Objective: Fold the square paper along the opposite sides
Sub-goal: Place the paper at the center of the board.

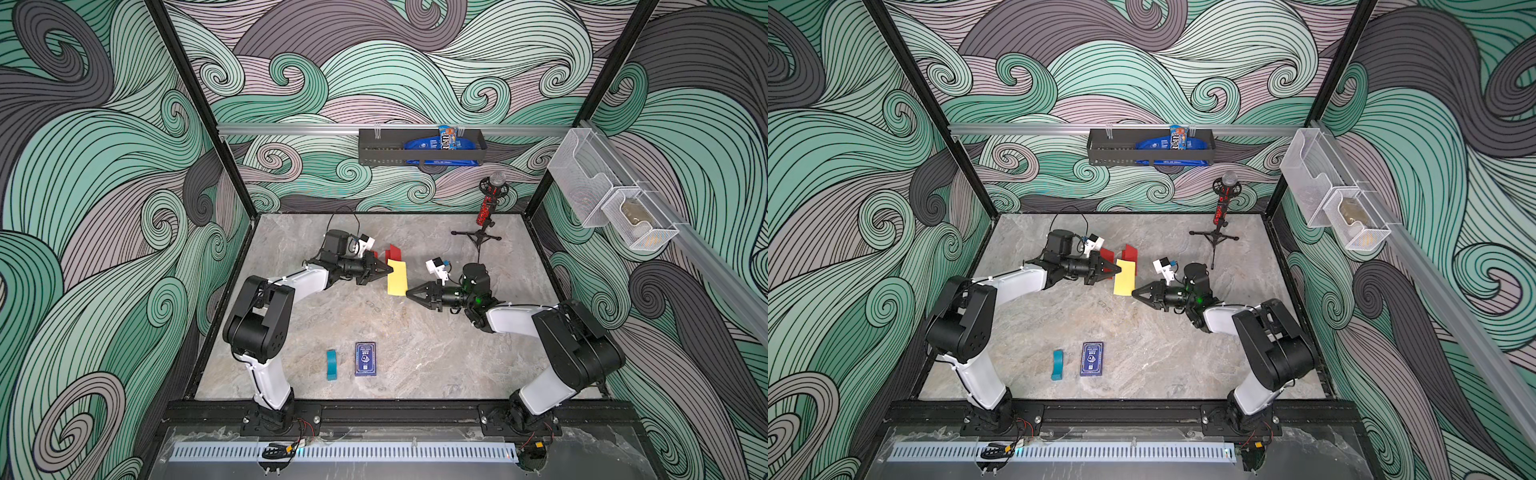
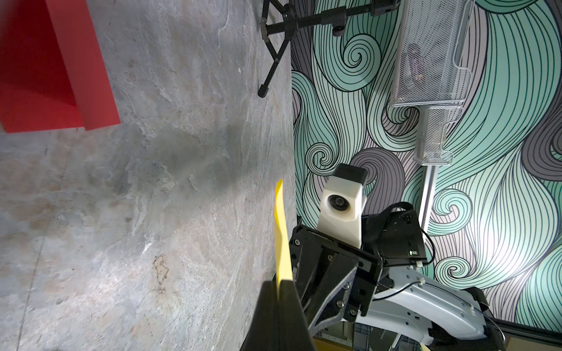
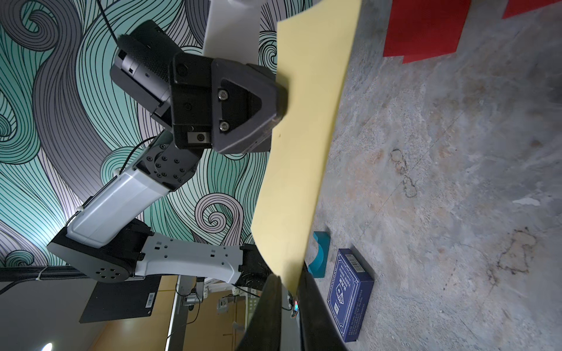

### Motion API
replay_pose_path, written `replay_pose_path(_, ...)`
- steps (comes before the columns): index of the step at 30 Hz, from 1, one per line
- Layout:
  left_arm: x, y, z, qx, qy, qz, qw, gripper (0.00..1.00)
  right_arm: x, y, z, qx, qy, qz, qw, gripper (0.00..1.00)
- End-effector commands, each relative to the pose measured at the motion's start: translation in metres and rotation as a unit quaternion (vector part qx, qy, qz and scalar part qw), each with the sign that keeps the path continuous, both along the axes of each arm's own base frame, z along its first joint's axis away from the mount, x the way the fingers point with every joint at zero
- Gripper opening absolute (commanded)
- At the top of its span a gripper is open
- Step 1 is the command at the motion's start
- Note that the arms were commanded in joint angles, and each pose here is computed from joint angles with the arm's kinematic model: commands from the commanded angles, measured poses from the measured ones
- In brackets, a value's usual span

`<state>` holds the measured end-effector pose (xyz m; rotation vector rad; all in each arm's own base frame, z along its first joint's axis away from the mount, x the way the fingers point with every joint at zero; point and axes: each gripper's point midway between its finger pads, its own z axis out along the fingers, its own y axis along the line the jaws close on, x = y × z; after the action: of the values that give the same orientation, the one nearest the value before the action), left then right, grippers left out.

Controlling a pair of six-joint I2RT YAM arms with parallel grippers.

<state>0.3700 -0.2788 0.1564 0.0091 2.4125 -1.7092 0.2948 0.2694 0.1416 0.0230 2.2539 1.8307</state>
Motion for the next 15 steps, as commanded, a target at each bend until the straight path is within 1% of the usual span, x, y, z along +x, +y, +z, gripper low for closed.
replay_pose_path(1,0.0014,-0.0009,0.0245,-0.015,-0.033,-0.006,0.999,0.00,0.0006,-0.0023,0.0000,0.002,-0.007,0.002,1.000,0.10)
replay_pose_path(6,-0.0011,0.0002,0.0244,-0.015,-0.034,-0.006,0.999,0.00,0.0026,-0.0034,-0.0015,0.000,-0.006,0.002,1.000,0.00)
replay_pose_path(11,0.0008,-0.0003,0.0270,-0.015,-0.038,-0.006,0.999,0.00,0.0035,-0.0037,-0.0033,-0.004,-0.004,0.003,1.000,0.00)
replay_pose_path(15,0.0039,-0.0013,0.0303,-0.016,-0.044,-0.005,0.999,0.00,0.0073,-0.0048,-0.0064,-0.027,-0.011,0.007,1.000,0.00)
